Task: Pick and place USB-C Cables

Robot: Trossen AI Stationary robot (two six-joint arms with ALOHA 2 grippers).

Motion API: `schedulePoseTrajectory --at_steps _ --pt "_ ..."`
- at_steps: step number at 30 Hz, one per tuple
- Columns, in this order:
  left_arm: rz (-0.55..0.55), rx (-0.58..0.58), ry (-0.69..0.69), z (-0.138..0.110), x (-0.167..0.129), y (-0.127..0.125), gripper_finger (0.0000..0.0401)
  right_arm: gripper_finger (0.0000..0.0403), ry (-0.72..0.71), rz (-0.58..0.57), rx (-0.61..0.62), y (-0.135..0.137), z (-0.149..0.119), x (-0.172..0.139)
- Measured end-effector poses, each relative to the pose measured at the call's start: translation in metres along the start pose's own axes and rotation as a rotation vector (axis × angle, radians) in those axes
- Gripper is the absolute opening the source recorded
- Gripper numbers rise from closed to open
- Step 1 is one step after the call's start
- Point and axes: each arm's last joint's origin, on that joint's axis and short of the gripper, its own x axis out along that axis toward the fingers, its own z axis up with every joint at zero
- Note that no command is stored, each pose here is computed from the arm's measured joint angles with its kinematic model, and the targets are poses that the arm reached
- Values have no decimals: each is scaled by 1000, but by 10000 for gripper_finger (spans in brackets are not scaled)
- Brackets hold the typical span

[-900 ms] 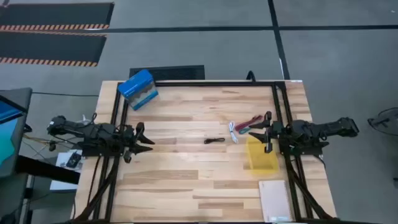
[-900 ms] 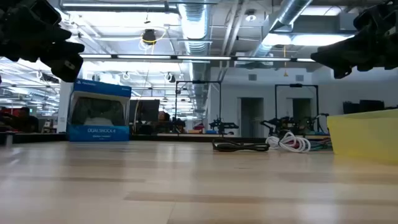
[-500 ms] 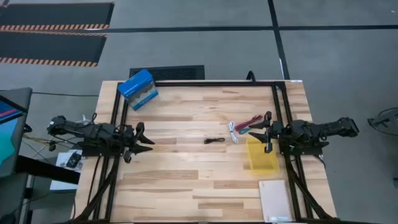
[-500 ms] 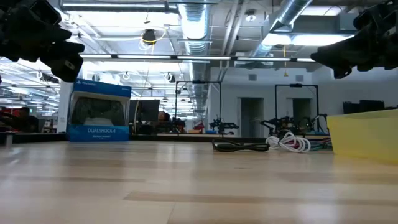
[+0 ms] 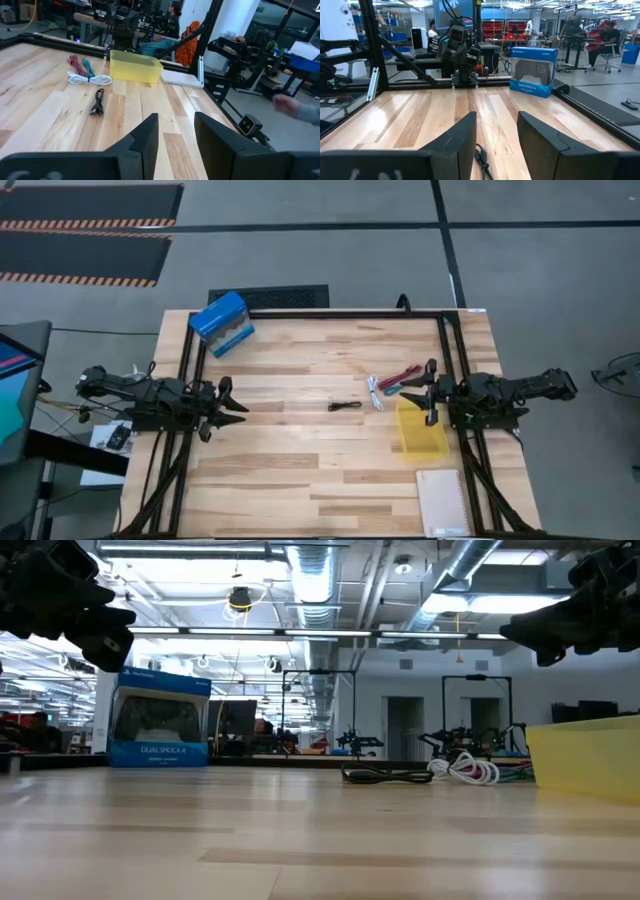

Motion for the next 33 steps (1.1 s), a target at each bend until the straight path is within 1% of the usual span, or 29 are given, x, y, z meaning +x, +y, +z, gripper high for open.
schedulePoseTrajectory --at_steps 11,13,14,15,17,19,22,24,27,30,33 --pt "0 0 0 0 0 0 113 166 -1 0 0 0 0 0" --pt "0 0 0 0 0 0 113 167 -21 -4 12 0 2 0" --pt "0 0 0 0 0 0 113 167 -36 -7 40 -1 4 0" --pt "0 0 1 0 0 0 113 168 -69 -4 93 -1 7 0" --pt "0 0 0 0 0 0 113 168 -135 21 240 0 13 -1" --pt "1 4 -1 0 0 0 113 168 -185 39 359 0 19 -2" --pt "53 92 -39 2 0 1 113 168 -245 50 484 -1 24 -3" --pt "105 141 -85 6 0 2 113 167 -265 57 506 -1 27 -4" --pt "181 150 -135 10 -1 3 113 167 -267 57 503 -1 27 -4" --pt "219 82 -172 12 -1 4 113 168 -269 55 495 -1 27 -4" --pt "200 19 -202 15 -2 3 113 168 -261 59 529 -1 26 -4"
